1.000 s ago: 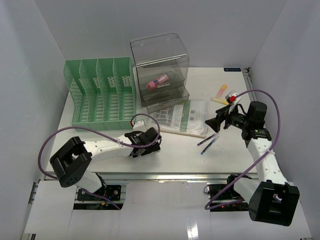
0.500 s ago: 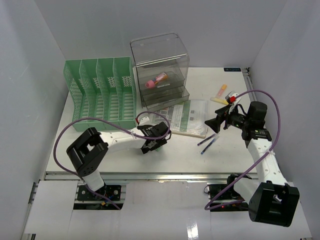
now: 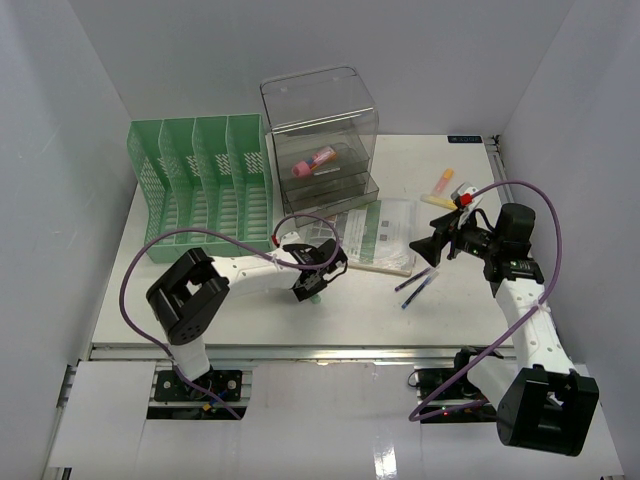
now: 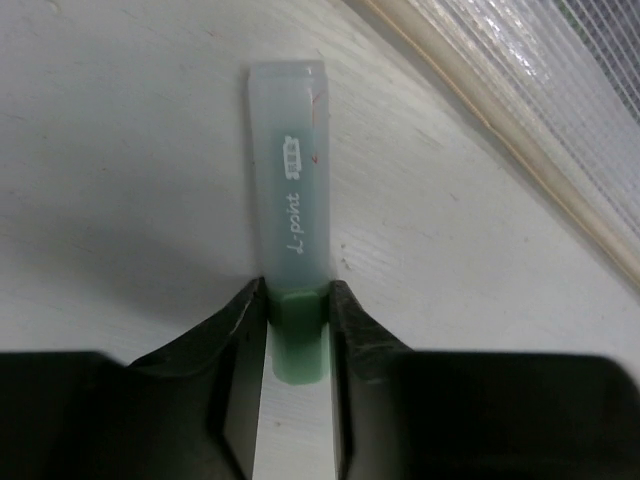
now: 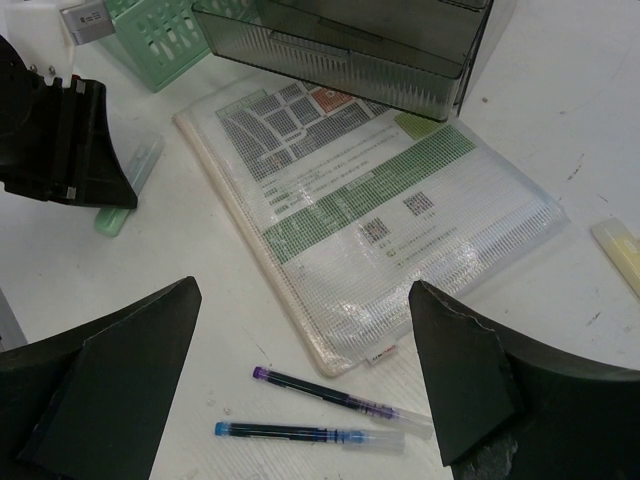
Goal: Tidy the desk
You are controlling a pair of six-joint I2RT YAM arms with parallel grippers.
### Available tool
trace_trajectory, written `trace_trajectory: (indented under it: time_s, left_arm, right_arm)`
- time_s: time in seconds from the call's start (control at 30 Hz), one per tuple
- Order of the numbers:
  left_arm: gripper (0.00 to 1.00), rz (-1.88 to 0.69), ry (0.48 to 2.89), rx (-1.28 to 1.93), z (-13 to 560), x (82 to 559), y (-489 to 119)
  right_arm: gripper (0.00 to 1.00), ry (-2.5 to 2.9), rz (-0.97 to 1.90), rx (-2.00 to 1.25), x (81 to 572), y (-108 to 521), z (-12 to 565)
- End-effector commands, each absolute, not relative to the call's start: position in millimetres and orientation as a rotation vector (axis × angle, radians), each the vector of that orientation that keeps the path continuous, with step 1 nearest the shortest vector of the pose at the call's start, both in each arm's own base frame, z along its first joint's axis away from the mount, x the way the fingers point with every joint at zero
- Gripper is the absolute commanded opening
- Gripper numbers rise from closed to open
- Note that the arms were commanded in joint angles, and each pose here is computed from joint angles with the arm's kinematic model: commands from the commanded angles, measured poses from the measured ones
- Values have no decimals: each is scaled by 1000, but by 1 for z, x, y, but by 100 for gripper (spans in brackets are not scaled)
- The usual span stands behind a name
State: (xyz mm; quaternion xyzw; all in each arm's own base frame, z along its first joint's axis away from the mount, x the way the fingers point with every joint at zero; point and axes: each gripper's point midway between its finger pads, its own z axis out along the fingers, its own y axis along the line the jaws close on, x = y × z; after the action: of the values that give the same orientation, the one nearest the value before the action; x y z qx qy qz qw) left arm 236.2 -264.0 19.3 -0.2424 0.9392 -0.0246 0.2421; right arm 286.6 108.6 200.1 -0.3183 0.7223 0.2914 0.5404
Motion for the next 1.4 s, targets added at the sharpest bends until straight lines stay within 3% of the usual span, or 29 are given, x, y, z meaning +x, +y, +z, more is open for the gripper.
trace_trajectory:
  time_s: [0.0,0.07,0.1,0.13,0.4,0.53,0.8,1.0,1.17,1.37]
  left_arm:
    - [24,74,2710,-623,-19,203,-241]
    - [11,76,2717,-555,-15,203,-238]
    - [9,75,2717,-546,-15,203,-238]
    - [0,70,2715,-472,-9,204,-239]
    - [0,3,2536,296,57,234,-254]
    - [0,-177,2323,635,115,252,-289]
    - [0,-136,1874,1223,184,282,-313]
    - [0,-4,1653,1363,215,340,-314]
    - [0,112,1596,1326,228,400,-298]
    - [0,188,1622,1346,209,437,-294]
  right_arm:
    - [91,1671,693,-784,283,110,210]
    - [91,1667,695,-786,282,111,211]
    - [91,1668,695,-786,282,111,211]
    - [91,1669,697,-784,282,110,210]
    - [91,1664,704,-786,281,110,211]
    - [91,1664,703,-786,281,110,210]
    - [91,1662,705,-787,280,109,210]
    - [91,1666,700,-781,280,108,209]
    - [91,1670,693,-775,281,105,207]
    - [91,1673,690,-769,281,102,206]
